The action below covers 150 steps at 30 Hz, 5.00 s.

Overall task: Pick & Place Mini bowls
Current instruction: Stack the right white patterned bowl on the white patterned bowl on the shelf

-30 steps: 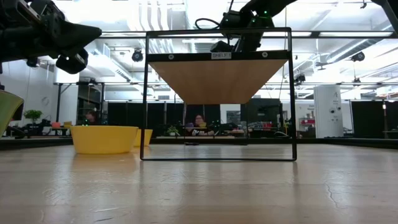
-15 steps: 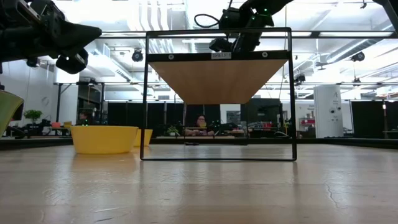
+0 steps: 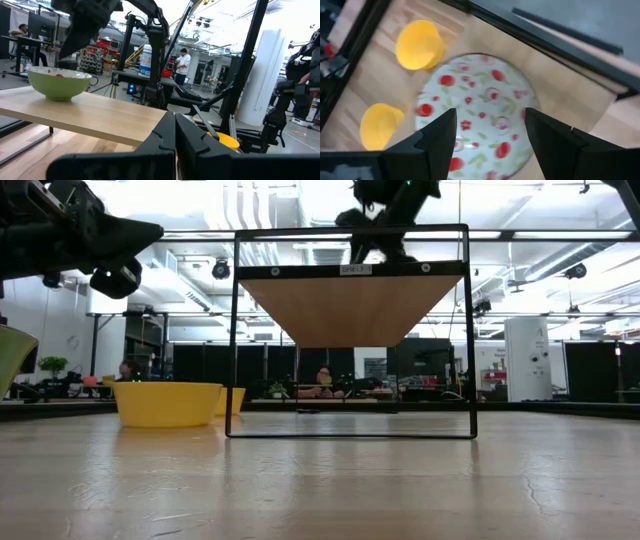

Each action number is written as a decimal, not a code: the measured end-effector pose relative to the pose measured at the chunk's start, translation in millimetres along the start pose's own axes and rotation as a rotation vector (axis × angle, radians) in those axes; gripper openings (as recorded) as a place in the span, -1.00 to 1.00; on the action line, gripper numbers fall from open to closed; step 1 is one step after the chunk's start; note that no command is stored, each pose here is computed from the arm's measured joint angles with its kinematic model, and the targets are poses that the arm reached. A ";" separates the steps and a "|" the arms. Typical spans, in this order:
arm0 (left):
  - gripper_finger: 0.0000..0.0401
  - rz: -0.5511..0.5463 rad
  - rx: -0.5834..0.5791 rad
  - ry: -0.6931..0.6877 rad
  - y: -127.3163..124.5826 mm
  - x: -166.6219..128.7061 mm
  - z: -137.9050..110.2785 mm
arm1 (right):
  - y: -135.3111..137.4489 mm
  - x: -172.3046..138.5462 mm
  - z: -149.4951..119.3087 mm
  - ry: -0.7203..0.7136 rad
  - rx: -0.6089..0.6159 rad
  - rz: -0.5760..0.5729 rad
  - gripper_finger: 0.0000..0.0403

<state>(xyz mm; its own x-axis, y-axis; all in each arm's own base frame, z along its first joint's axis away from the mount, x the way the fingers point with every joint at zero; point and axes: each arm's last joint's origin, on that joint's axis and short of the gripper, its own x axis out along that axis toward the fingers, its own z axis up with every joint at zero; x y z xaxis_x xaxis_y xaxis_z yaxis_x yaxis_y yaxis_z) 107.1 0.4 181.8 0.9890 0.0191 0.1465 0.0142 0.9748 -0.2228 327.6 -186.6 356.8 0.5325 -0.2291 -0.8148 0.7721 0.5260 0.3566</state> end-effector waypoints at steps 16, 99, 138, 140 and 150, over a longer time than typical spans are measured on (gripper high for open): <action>-1.00 0.000 0.000 0.000 0.0 0.0 0.0 | 25.9 -72.6 -37.9 0.271 -0.454 -0.072 0.07; -1.00 0.000 0.000 0.000 0.0 0.0 0.0 | -65.3 16.1 -326.2 1.019 -0.610 -0.038 -0.94; -1.00 -0.001 0.000 0.000 -0.1 0.0 0.1 | 0.2 -97.8 -192.5 0.791 -0.378 0.164 -0.96; -1.00 0.000 0.000 0.000 0.0 0.0 0.1 | -1.7 -99.8 -178.0 0.754 -0.297 0.157 -0.96; -1.00 0.000 0.000 0.000 0.0 0.0 0.0 | -9.7 -101.9 -102.0 0.591 0.045 0.163 -0.96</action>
<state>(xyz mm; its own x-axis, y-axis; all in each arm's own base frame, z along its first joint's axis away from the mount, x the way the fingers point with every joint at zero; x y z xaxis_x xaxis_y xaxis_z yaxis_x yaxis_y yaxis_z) 107.1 0.4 181.8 0.9890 0.0191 0.1466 0.0142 0.9747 -0.2230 230.5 -84.8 389.7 0.3723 0.3509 -0.8592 0.7177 0.4782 0.5062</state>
